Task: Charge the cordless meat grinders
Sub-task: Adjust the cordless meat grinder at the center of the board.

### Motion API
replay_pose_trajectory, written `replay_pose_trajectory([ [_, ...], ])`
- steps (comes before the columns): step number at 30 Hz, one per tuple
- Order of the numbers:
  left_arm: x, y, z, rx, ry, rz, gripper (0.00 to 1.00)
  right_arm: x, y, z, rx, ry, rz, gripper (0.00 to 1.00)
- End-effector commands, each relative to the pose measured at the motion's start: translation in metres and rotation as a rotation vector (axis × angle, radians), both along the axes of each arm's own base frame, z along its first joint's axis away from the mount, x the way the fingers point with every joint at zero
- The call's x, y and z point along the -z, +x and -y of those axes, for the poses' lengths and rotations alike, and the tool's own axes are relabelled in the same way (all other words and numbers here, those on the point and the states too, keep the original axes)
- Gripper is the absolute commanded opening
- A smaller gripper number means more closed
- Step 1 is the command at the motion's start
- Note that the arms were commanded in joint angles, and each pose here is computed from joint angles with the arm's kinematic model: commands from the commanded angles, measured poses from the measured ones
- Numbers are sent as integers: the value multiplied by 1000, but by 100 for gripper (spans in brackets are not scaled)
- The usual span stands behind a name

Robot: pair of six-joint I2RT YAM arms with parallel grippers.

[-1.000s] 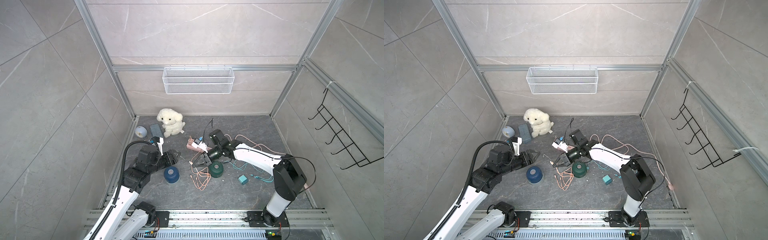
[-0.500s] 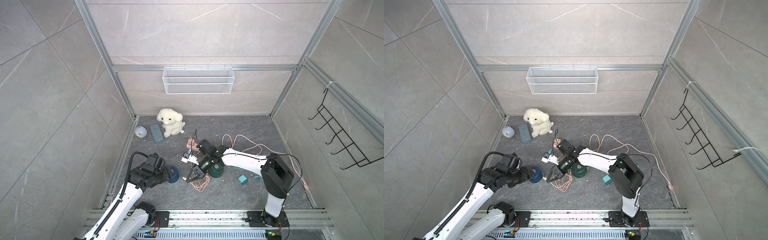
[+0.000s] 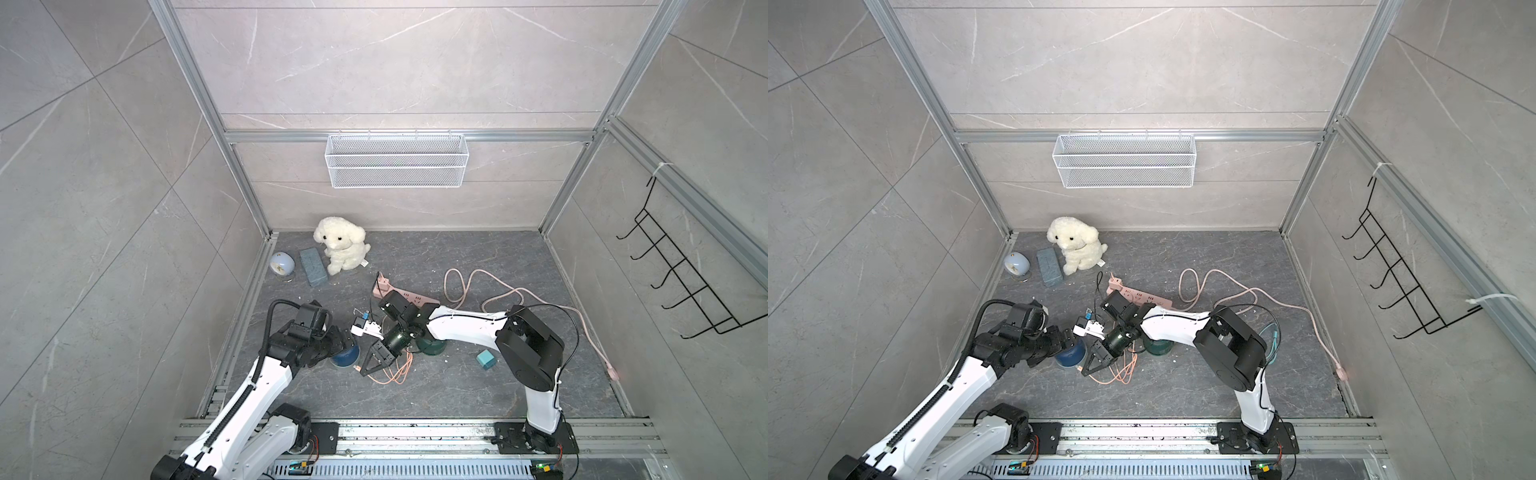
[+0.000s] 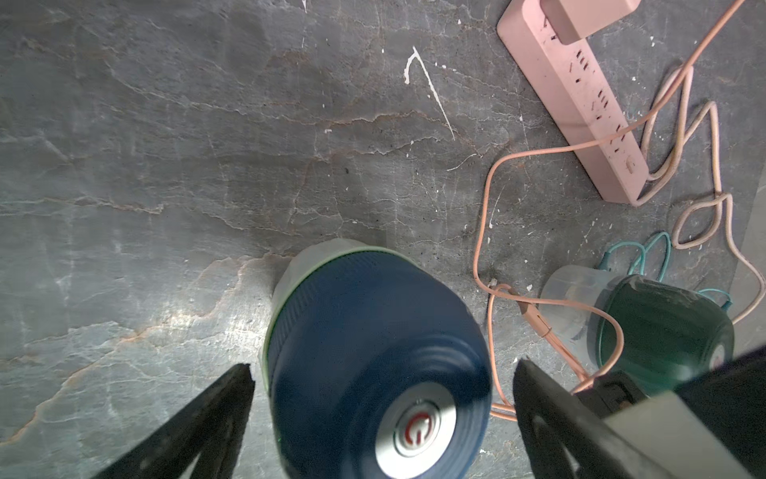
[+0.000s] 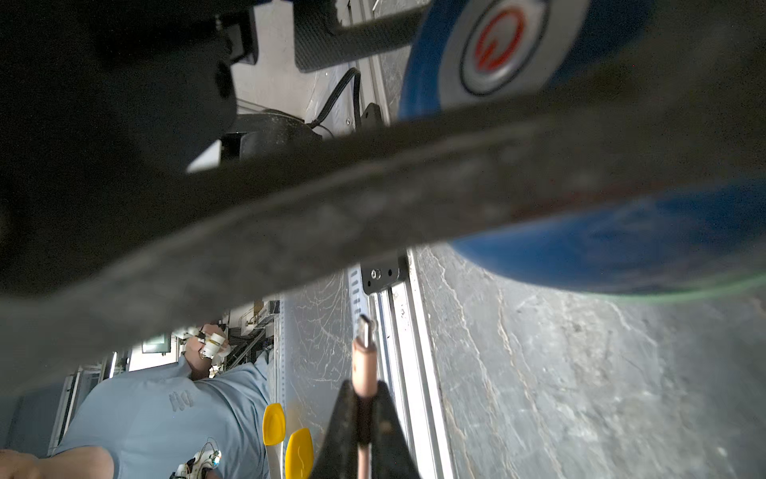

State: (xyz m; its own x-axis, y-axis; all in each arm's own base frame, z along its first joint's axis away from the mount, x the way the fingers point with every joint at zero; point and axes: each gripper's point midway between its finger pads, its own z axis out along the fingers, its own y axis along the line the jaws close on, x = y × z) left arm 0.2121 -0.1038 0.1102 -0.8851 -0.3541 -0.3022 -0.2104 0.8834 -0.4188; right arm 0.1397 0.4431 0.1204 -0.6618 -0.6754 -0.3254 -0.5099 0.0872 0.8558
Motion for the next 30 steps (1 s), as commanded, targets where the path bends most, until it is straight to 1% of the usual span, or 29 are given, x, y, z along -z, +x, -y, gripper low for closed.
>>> replay_pose_trajectory([
  [1, 1, 7, 8, 61, -16, 12, 100, -7, 7, -11, 9, 28, 7, 1],
  [3, 4, 8, 9, 61, -14, -11, 100, -6, 8, -12, 12, 25, 8, 1],
  [6, 11, 8, 1, 22, 30, -56, 100, -6, 11, -12, 20, 23, 15, 1],
  [10, 15, 9, 2, -1, 27, -94, 100, -4, 17, -11, 39, 15, 17, 1],
  [16, 25, -1, -11, -71, 97, -218, 93, -5, 28, -7, 73, 13, 24, 1],
  [20, 25, 0, -11, -101, 86, -223, 87, -11, 44, -1, 129, 40, -2, 1],
  [23, 25, 0, -10, -119, 67, -215, 83, -16, 44, 0, 121, 45, 1, 1],
  [26, 26, -6, -13, -148, 66, -227, 83, -20, 41, 1, 116, 56, -10, 1],
  [30, 28, -13, -17, -224, 40, -237, 89, -20, 36, 1, 117, 66, -42, 1],
])
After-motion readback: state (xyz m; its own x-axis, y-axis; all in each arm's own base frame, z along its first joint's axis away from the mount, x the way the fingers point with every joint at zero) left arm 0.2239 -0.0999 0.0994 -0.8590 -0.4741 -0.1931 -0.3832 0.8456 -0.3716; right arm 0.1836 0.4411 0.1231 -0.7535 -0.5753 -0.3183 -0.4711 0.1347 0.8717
